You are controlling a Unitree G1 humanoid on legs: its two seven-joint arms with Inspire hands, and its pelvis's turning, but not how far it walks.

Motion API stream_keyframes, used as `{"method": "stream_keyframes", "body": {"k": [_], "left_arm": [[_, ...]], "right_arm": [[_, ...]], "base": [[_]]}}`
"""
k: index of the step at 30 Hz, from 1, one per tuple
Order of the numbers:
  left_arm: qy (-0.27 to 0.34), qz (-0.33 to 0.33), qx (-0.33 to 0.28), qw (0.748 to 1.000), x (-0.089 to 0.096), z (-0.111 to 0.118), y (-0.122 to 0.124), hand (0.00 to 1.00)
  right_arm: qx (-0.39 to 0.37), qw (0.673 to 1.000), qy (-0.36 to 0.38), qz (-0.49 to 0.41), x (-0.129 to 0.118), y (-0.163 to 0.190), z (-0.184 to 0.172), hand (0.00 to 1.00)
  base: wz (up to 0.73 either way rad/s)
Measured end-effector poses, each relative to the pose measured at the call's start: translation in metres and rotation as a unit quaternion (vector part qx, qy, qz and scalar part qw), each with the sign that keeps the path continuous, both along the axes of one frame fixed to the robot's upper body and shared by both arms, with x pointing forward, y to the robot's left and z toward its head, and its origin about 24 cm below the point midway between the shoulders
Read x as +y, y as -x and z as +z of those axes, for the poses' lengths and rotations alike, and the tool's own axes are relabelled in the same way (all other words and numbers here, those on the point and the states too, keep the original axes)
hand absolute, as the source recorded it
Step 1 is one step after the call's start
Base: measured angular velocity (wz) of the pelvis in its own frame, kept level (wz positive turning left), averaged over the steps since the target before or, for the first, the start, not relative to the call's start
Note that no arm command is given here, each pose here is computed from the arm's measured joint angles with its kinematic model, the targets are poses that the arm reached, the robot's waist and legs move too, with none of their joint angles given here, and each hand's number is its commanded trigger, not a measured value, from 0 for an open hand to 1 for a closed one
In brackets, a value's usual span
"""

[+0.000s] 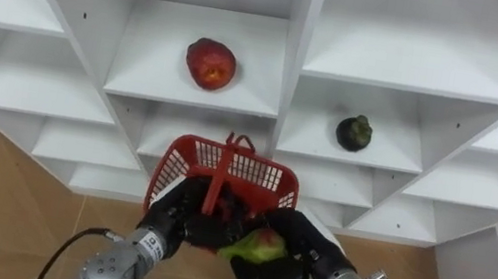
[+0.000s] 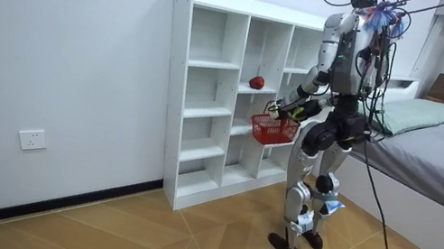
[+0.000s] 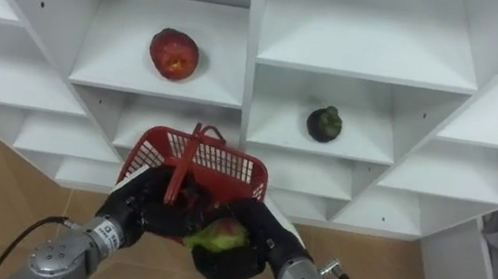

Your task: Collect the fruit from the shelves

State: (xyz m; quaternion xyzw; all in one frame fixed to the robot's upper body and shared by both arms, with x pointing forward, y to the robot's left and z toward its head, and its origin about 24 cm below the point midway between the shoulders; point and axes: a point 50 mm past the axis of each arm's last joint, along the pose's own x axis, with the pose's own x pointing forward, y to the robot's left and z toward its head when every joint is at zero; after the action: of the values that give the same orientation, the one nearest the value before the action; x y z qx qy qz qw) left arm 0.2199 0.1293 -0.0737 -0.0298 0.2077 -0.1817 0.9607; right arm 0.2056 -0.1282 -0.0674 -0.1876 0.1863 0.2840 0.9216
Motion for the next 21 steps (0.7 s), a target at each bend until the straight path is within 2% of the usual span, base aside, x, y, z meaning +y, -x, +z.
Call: {"method": "stream_keyframes", "body": {"k": [9, 21], "left_arm": [[0.022, -0.026, 0.008, 0.999, -0.0052, -0.0013, 0.0038, 1.00], [0.023, -0.042, 0.019, 0.999, 0.0016, -0.0043, 0.0089, 1.00]], "right_arm": [[0.009, 1.000, 0.004, 0.015, 0.0045, 0.0022, -0.0018, 1.00], [0.009, 0.999, 0.019, 0.031, 0.0058, 0.0039, -0.0024, 1.00]], "base": [[0.00], [0.00]]}}
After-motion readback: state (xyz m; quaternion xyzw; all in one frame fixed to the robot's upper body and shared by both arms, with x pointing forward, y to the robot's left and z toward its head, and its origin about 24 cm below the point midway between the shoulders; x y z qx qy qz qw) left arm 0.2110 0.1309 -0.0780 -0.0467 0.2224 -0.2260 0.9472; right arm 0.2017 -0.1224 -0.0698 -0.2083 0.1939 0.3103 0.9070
